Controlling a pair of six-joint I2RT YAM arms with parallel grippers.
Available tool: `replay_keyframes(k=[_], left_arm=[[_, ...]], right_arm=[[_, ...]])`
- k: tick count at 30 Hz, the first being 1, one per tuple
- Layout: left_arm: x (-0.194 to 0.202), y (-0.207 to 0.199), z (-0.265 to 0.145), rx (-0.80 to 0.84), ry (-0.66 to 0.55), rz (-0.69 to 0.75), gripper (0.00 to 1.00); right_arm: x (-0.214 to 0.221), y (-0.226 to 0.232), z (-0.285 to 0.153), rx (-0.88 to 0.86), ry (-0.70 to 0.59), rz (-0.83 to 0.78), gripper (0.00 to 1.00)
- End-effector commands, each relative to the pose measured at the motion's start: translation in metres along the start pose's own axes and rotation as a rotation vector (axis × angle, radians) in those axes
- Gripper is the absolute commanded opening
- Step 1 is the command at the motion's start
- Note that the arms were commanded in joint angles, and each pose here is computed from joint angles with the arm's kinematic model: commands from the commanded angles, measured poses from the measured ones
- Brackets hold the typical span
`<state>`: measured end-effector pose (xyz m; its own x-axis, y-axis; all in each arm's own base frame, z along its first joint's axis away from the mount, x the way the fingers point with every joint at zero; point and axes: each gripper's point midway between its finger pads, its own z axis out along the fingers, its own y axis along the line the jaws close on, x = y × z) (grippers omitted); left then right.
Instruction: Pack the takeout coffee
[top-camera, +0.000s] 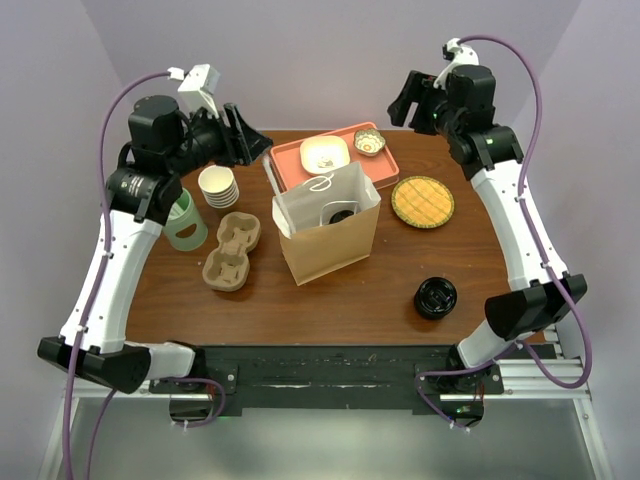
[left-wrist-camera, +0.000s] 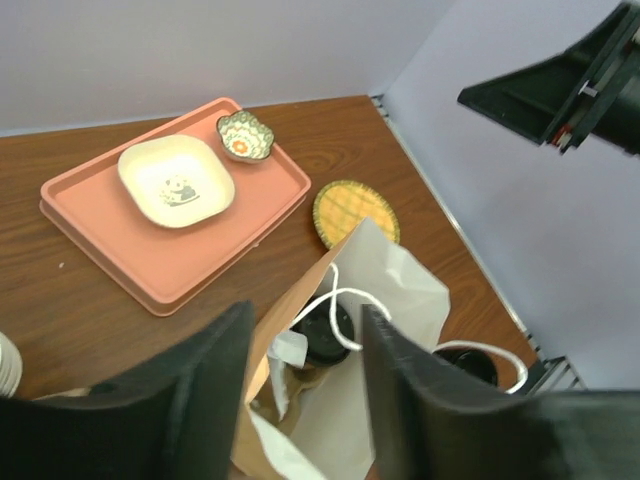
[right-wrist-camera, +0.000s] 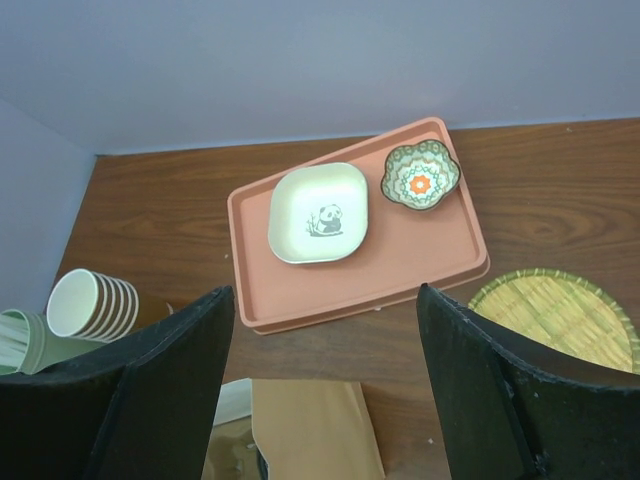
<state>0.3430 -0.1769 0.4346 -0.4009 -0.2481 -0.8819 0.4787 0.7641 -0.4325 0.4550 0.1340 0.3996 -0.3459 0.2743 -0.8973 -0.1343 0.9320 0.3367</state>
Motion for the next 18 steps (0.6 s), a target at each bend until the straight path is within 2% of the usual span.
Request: replay_keyframes(k=[1,4,5,6,7,8,14,18], left_arm=[[0.012,-0.002,-0.004,0.021,0.004,0.028,0.61],[0.014,0.004,-0.008,-0.015,0.005,0.03,0.8],[0.015,0.005,-0.008,-0.018,0.009,0.03,0.92],[0.014,0.004,-0.011,-0.019,0.001,0.041,1.0],[0.017,0.006,-0.012,-0.025,0.005,0.041,1.0],[0.017,0.007,-0.013,-0.032,0.001,0.042,1.0],[0.014,0.003,-0.024,-0.016,-0.056,0.075,1.0],[0.013,-0.007,-0.033,0.025,-0.115,0.062,1.0]], right_arm=[[-0.009,0.006,-0.018,-0.024,-0.007,-0.017,0.79],[-0.012,0.011,-0.028,-0.033,0.033,0.0,0.8],[-0.009,0.016,-0.029,-0.054,0.058,0.02,0.82],[-0.004,0.02,-0.034,-0.071,0.087,0.032,0.84],[-0.008,0.026,-0.04,-0.095,0.088,0.042,0.87],[-0.007,0.031,-0.043,-0.115,0.102,0.075,0.99],[0.007,0.034,-0.077,-0.105,0.169,0.195,0.99],[0.027,0.045,-0.106,-0.18,0.226,0.233,0.99]])
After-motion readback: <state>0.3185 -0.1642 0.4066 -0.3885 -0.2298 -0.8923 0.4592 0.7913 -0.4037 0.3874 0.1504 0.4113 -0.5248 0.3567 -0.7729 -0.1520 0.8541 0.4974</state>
